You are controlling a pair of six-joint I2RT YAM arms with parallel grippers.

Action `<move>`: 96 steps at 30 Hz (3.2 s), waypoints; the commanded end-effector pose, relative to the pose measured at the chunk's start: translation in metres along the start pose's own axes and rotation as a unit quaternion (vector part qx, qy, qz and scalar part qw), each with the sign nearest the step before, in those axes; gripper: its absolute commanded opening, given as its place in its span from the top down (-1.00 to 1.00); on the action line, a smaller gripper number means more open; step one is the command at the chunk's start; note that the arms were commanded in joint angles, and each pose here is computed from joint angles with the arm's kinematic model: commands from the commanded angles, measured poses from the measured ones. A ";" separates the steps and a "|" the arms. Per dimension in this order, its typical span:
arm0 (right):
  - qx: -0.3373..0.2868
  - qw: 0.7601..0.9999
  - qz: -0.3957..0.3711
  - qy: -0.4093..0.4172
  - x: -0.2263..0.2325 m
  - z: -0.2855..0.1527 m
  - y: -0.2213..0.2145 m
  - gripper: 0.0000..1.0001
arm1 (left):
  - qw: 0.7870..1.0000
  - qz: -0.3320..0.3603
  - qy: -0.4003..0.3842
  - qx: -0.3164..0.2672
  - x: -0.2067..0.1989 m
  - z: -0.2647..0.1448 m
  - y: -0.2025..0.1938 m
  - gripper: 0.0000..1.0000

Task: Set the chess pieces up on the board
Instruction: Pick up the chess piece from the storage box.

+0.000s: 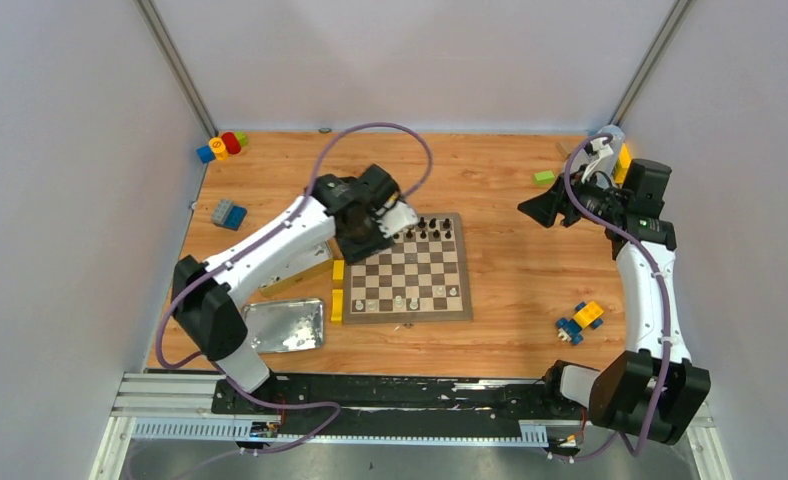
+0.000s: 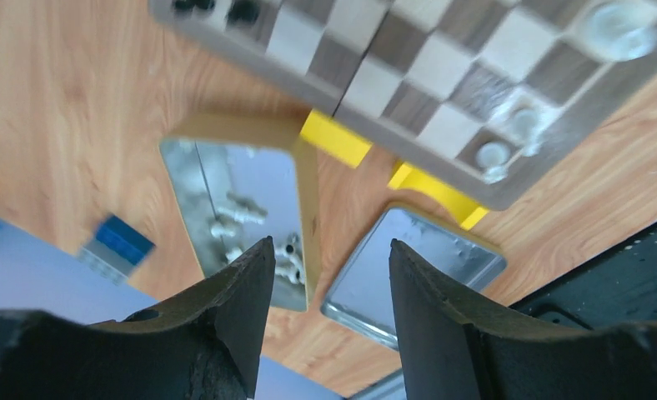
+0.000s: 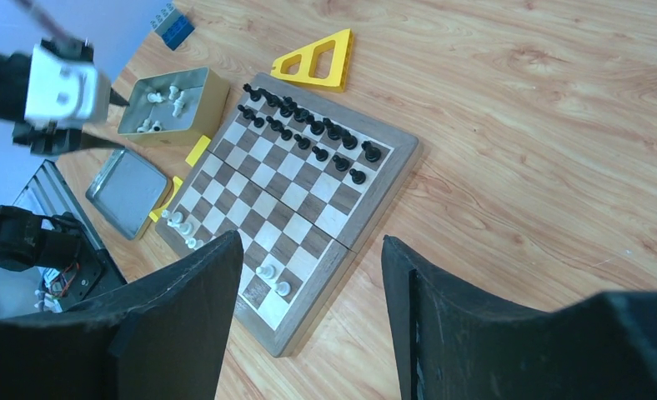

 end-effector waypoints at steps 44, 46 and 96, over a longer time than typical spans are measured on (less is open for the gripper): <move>0.023 0.998 0.018 0.056 -0.018 0.020 -0.013 -0.24 | 0.929 -0.358 0.004 0.092 0.081 0.152 -0.181 0.41; 0.024 0.998 0.020 0.057 -0.018 0.020 -0.014 -0.24 | 0.931 -0.355 0.005 0.091 0.079 0.152 -0.181 0.48; 0.244 0.907 0.045 0.339 0.088 0.177 -0.046 -0.08 | 0.946 -0.015 -0.050 -0.321 0.010 -0.012 0.050 0.61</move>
Point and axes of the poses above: each gripper's point midway between its finger pads, its own z axis out along the fingers, its own x axis along the line the jaws close on, y = z × x, the point moved 10 cm from there along -z, back along the fingers, and after that the axes turned 9 degrees about z, right-handed, at the moved point
